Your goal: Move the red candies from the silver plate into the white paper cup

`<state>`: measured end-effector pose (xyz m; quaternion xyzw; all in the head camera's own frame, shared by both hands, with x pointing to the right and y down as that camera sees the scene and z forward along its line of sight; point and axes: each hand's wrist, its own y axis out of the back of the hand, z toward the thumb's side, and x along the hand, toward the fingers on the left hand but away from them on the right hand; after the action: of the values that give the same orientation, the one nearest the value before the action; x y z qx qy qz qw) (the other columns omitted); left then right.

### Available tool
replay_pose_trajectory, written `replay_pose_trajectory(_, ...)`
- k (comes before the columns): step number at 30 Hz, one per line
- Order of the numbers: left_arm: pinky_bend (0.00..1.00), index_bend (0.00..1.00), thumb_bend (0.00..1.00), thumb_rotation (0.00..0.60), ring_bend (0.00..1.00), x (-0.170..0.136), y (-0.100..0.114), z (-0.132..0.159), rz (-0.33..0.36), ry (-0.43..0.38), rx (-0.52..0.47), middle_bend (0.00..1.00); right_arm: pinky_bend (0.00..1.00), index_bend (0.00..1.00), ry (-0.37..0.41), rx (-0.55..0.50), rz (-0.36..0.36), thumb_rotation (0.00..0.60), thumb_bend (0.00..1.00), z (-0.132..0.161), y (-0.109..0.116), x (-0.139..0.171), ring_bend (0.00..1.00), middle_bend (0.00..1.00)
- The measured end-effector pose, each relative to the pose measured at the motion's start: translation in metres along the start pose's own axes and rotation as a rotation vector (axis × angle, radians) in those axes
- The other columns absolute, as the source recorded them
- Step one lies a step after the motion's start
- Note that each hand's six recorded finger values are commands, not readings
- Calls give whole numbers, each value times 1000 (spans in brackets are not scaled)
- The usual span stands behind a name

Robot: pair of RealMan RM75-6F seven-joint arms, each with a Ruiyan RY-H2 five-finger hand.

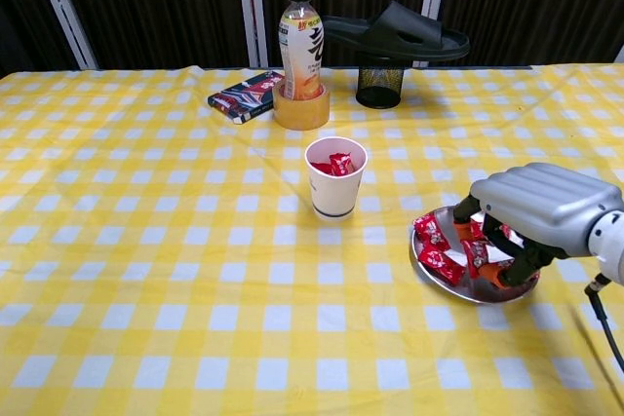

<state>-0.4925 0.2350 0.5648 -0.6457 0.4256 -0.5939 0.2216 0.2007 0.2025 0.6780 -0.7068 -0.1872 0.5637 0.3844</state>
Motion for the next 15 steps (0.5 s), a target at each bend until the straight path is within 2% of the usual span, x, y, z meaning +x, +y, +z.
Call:
replay_pose_trajectory(6, 0, 0, 33, 600, 0, 0, 0, 0, -5, 1, -5, 0, 980, 555, 38, -22, -81, 600, 455, 12, 41, 4, 930, 819)
replay_pose_trajectory(10, 0, 0, 33, 600, 0, 2, -1, 0, -10, 3, -6, 0, 981, 555, 65, -30, -146, 600, 455, 22, 77, 0, 930, 819)
replay_pose_trajectory(15, 0, 0, 33, 600, 0, 2, -1, 0, -17, 3, -9, 0, 981, 555, 84, -37, -180, 600, 455, 34, 99, -12, 930, 819)
